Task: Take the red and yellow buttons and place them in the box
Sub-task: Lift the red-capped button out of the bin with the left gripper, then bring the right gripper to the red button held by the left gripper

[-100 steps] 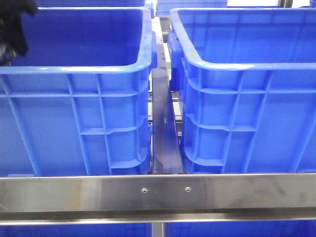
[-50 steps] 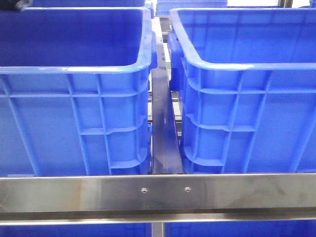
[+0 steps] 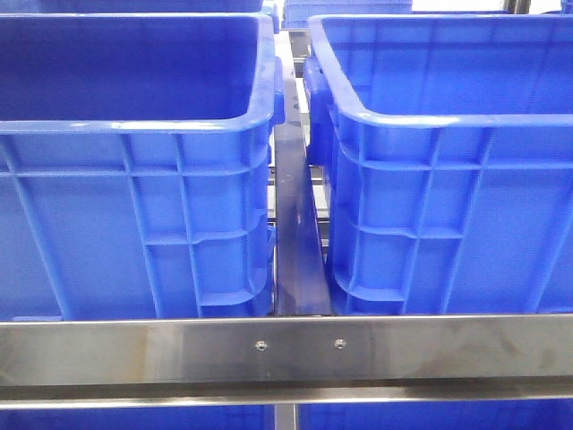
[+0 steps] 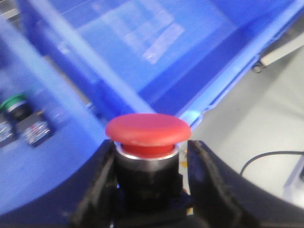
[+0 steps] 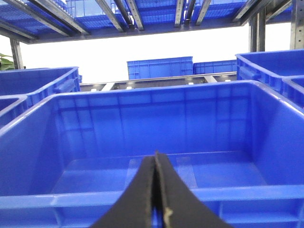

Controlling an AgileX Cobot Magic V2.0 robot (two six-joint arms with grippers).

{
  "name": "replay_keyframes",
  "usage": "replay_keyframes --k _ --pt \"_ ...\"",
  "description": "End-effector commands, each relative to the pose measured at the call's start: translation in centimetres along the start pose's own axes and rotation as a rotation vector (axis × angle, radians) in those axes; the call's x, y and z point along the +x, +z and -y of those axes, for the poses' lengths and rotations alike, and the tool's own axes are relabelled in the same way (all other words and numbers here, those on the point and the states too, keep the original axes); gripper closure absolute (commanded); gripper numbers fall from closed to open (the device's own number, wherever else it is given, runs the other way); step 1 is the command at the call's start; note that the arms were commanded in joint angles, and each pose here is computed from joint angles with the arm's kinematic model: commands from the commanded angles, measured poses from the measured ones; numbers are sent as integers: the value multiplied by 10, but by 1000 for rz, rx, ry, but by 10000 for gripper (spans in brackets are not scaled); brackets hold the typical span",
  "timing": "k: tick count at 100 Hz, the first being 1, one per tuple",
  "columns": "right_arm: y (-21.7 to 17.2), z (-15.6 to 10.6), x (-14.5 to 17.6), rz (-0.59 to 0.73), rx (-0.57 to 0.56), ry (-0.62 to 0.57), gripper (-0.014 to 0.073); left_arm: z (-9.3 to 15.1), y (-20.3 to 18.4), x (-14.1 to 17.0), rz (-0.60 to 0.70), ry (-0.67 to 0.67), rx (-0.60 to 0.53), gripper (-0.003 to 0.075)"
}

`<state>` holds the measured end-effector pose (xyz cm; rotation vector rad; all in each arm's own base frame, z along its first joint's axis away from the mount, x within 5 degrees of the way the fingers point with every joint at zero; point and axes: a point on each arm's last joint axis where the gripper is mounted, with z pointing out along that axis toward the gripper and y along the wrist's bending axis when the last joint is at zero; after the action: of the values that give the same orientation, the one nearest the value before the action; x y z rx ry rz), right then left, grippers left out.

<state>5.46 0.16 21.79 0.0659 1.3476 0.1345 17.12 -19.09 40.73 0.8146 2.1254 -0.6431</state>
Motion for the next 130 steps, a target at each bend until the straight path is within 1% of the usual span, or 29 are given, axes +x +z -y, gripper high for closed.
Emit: replay_keyframes --k 1,13,20,27,30,32,37,42,44,49,64,71,78,91,101,130 --pt "-2 -2 -11 124 -17 -8 663 8 -17 -16 156 -16 41 739" --pt "-2 -1 -11 124 -18 3 659 8 -18 -17 166 -18 42 739" --pt "-2 -1 -10 108 -19 49 610 8 -18 -17 169 -18 42 739" --pt "-2 -1 -9 103 -22 81 502 8 -18 -18 172 -18 42 739" --pt "-2 -1 -10 104 -23 88 428 8 -18 -18 174 -18 42 739" --pt "-2 -2 -10 105 -23 90 396 8 -18 -18 174 -18 42 739" --pt "-2 -2 -12 110 -24 98 263 8 -18 -18 174 -18 42 739" --pt "-2 -2 -15 120 -27 113 165 8 -18 -18 174 -18 42 739" --pt "-2 -2 -16 124 -29 124 133 8 -18 -18 174 -18 42 739" --pt "-2 -3 -21 137 -33 146 87 8 -18 -18 176 -18 42 739" --pt "-3 -6 -45 175 -42 159 88 8 -18 -18 176 -19 43 739" --pt "-4 -8 -57 150 -40 162 88 8 -18 -18 176 -19 43 739" --pt "-5 -10 -68 81 -36 197 88 8 -18 -18 176 -19 43 739" --pt "0 -16 -79 -126 -55 341 88 8 -18 -18 176 -19 43 739" --pt "9 -23 -85 -230 -115 443 88 8 -18 -18 176 -19 43 739" --pt "38 -51 -74 -455 -366 531 85 8 -18 -18 176 -19 43 739"
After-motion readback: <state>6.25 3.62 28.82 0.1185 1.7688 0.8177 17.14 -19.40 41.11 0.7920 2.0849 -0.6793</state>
